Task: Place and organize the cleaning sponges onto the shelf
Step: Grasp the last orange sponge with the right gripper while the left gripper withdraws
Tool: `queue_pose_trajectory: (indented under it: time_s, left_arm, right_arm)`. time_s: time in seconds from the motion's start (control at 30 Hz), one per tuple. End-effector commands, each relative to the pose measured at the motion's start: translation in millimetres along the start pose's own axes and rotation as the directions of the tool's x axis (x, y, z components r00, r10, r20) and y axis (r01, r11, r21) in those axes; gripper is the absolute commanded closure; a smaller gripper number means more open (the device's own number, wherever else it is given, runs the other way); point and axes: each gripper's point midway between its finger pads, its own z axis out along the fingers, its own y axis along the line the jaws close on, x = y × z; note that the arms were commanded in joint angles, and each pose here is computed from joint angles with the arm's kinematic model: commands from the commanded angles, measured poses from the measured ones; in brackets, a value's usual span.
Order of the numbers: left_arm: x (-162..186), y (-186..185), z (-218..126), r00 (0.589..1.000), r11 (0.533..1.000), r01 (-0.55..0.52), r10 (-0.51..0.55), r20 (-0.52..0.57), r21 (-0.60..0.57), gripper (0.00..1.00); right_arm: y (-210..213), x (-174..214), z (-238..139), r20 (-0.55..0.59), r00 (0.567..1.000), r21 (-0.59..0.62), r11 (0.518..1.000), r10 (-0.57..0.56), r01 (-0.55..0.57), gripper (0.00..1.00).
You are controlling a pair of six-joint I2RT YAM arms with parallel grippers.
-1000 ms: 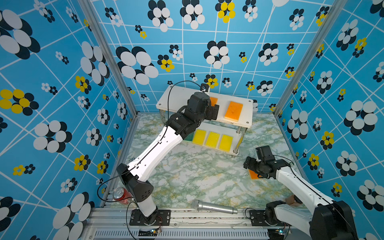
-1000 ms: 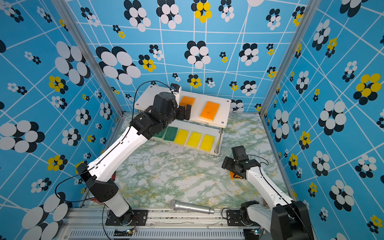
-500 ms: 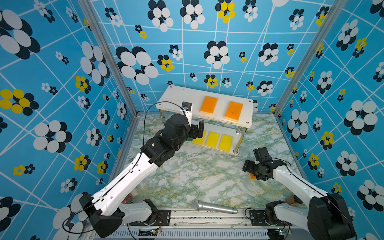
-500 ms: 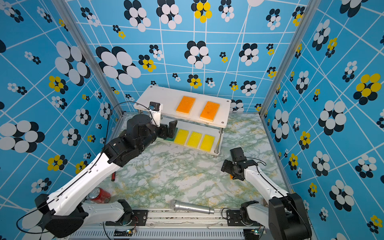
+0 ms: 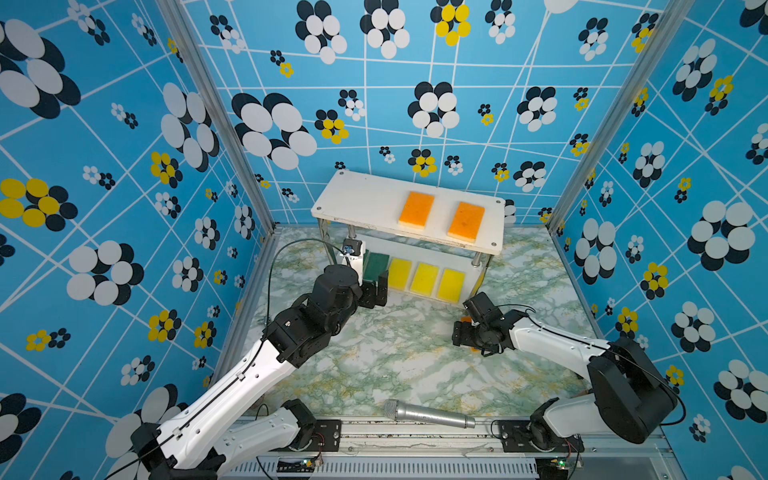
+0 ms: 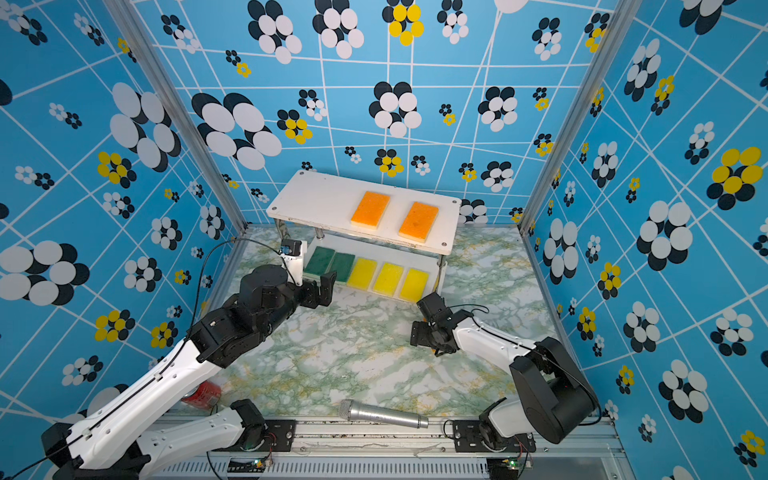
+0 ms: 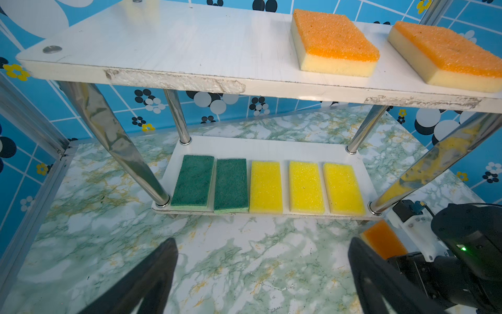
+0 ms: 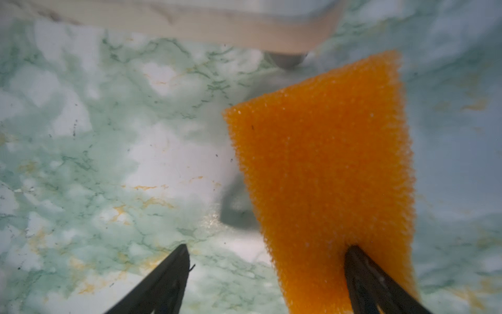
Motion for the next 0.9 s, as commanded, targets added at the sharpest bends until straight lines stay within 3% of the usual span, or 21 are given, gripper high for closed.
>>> queue_pose_trajectory:
  time_s: [0.0, 0.1, 0.3, 0.43, 0.63, 0.87]
  left_arm:
    - [11.8, 7.3, 0.4, 1.0, 0.999, 0.018, -0.018, -0.019, -0.033, 0.01]
    - [21.5, 8.4, 5.1, 0.999, 0.999, 0.022, -0.023, -0.039, -0.04, 0.01]
    - [32.3, 6.9, 12.2, 0.997, 0.999, 0.02, -0.023, -0.068, -0.04, 0.01]
    - [35.8, 5.8, 15.0, 0.997, 0.999, 0.019, -0.021, -0.072, -0.034, 0.01]
    - [65.6, 6.3, 26.9, 0.989, 0.999, 0.025, -0.031, -0.142, -0.043, 0.01]
    - [109.2, 6.0, 34.0, 0.969, 0.994, 0.097, -0.104, -0.223, -0.042, 0.01]
  right_arm:
    - [56.2, 31.5, 10.1, -0.149, 0.981, -0.25, 0.965, -0.122, 0.082, 0.11]
    - [81.6, 33.5, 2.6, -0.137, 0.97, -0.342, 0.929, -0.198, 0.141, 0.11]
    - [68.9, 30.0, -4.4, -0.11, 0.978, -0.274, 0.951, -0.18, 0.144, 0.1]
    - [70.9, 34.9, -12.0, -0.097, 0.975, -0.315, 0.936, -0.199, 0.16, 0.1]
    - [57.4, 31.1, -44.0, 0.01, 0.962, -0.29, 0.92, -0.272, 0.263, 0.08]
    - [36.0, 21.9, -62.5, 0.149, 0.959, -0.237, 0.932, -0.243, 0.273, 0.06]
